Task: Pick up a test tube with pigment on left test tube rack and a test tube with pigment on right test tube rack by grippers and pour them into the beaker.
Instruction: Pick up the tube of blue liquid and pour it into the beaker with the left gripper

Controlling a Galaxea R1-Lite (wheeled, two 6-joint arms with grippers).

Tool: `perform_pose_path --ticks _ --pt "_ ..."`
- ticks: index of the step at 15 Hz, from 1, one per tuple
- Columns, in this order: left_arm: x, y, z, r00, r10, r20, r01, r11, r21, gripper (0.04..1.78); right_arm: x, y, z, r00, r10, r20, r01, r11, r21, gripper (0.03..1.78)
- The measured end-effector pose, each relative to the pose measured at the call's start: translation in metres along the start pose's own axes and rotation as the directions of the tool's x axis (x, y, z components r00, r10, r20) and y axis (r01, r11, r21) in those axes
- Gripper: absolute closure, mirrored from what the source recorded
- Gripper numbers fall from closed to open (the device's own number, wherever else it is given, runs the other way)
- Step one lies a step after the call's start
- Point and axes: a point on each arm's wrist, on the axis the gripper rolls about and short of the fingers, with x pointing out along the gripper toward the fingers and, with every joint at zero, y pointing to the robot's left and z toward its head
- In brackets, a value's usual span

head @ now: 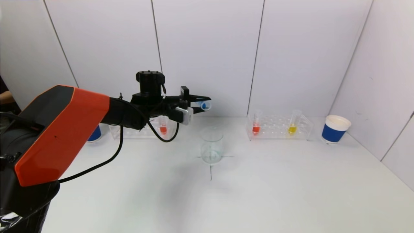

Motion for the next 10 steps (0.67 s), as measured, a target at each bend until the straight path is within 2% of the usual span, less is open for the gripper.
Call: perform_pose_path --ticks 10 --pt "0.004 -0.017 -0.003 1.000 -0.018 -0.020 0.020 0.994 0.103 1.35 0.000 0.000 0.000 1.000 0.000 0.000 0.000 1.000 0.000 0.04"
